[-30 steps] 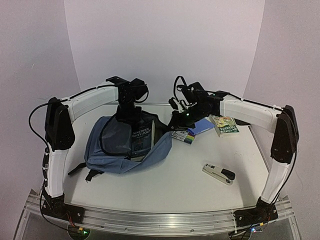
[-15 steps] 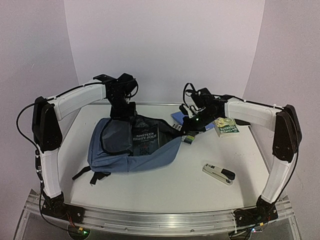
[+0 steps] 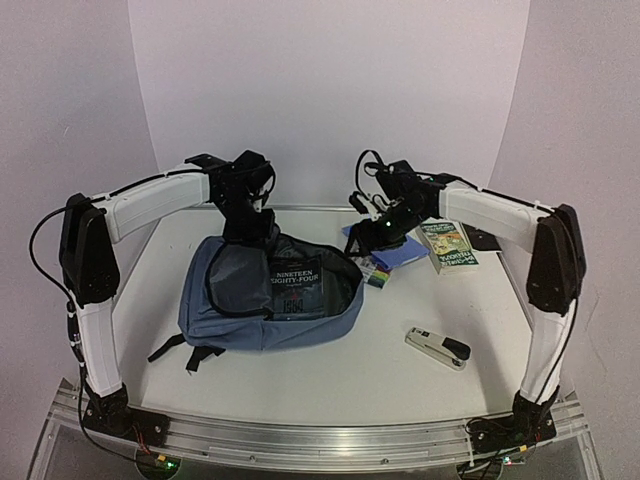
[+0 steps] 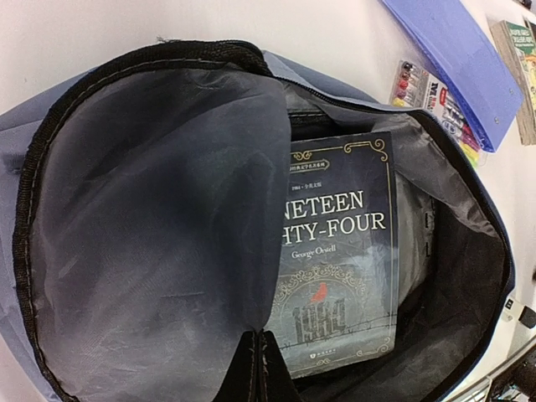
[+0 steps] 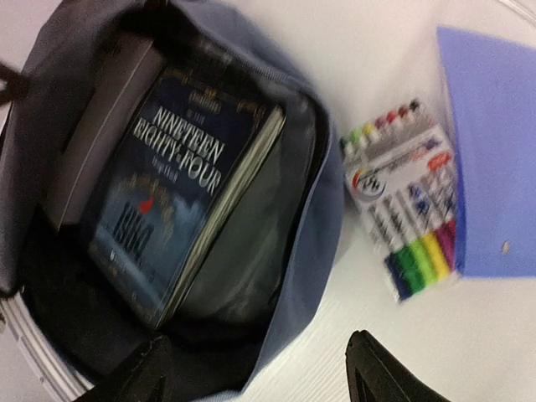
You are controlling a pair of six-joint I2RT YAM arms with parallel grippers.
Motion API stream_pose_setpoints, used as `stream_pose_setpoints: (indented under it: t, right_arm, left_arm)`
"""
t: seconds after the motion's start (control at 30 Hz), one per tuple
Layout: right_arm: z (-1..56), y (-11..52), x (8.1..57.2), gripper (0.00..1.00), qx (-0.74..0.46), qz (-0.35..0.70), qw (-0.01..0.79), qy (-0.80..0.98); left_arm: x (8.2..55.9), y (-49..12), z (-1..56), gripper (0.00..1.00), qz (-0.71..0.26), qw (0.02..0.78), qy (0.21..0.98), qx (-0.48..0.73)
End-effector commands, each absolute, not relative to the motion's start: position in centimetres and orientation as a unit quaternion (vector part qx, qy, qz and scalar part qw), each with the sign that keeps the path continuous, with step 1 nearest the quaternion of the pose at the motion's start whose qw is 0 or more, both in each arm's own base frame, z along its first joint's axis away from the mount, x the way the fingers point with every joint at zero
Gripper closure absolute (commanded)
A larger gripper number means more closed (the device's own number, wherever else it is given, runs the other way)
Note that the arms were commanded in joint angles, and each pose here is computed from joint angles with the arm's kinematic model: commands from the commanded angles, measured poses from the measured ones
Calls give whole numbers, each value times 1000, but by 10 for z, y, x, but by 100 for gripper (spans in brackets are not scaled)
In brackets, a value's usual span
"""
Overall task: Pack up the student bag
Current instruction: Adjust the student bag at the center of the board.
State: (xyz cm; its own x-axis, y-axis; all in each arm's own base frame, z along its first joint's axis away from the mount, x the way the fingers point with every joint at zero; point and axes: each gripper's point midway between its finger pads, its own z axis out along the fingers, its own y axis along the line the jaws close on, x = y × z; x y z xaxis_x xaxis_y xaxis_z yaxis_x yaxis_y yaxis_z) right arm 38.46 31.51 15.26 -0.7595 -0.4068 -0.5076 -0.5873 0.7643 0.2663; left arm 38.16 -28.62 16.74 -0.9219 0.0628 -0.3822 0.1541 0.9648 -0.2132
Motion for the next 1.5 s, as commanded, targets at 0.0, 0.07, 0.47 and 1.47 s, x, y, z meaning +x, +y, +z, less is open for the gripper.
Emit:
stream_pose_setpoints:
  t: [0.0,0.07,0.47,1.47]
  right_arm:
    - [153,333,446,29,-278,184,265,905]
    - [139,343,458,29,-279,187,258,906]
    - [93,358,465,68,-300,192,213,910]
    - [188,246,497,21,-170,192,308,916]
  left_arm:
    - [379,-283,194,100,-137,214,965,62]
    - [379,-283,193,100,-136,212,966,63]
    - [380,-283,189,100,-132,208,967,60]
    - [374,-288,180,53,-146,173,972,68]
